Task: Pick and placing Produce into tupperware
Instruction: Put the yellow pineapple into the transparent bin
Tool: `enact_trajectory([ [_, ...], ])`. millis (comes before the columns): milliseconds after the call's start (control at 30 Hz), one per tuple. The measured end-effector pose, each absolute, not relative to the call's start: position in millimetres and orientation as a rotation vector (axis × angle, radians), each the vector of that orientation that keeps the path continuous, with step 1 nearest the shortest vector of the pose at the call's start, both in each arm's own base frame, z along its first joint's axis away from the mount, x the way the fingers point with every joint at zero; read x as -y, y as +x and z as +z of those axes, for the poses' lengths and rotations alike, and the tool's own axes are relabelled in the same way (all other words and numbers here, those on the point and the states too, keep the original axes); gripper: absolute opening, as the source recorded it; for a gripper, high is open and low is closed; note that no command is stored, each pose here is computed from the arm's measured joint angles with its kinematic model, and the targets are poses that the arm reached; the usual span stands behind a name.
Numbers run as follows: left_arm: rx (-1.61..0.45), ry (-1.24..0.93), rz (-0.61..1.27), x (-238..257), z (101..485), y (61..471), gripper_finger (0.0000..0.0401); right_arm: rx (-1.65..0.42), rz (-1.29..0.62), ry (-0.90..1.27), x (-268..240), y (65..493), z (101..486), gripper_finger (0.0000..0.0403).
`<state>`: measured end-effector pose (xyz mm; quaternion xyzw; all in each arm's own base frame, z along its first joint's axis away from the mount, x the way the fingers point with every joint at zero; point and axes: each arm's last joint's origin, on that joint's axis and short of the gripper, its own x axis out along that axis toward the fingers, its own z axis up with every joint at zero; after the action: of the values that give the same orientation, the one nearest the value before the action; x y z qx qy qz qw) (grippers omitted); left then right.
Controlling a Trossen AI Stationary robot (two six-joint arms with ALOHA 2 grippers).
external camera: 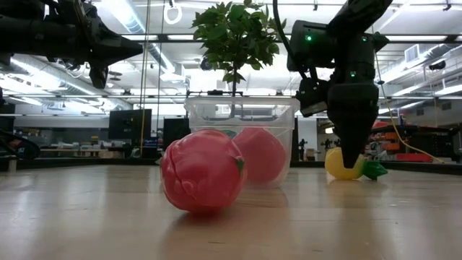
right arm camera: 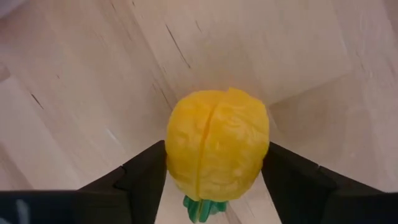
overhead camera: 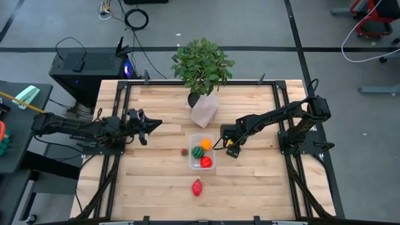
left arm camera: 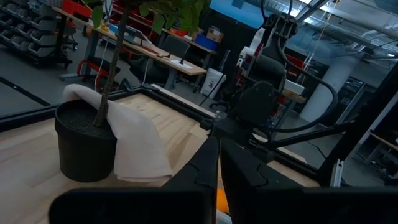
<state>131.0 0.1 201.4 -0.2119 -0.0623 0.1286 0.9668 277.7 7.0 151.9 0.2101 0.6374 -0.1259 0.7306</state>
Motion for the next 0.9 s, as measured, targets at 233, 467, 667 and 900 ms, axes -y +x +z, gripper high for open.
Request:
enact_trajectory([
  [233, 0.126, -0.429, 0.260, -0.1, 201.4, 131.0, 0.0031, -1.406, -0.259, 0.471, -7.5, 277.8, 152.4, 0.0222],
  [467, 0.126, -0.429, 0.260, -0.1, 201.4, 131.0, 0.0022, -1.393, -0.245, 0.471, -7.6, 274.8, 163.8, 0.0221],
  [667, 0.126, -0.429, 0.260, -0.1, 201.4, 131.0, 0.0019, -1.356, -0.210, 0.446, -7.6, 272.7, 211.0, 0.0220],
  [900, 0.126, -0.429, 0.260, -0.1, 201.4, 131.0, 0.0028, -1.314, -0.196, 0.445, -7.5, 265.1, 285.9, 0.0221],
])
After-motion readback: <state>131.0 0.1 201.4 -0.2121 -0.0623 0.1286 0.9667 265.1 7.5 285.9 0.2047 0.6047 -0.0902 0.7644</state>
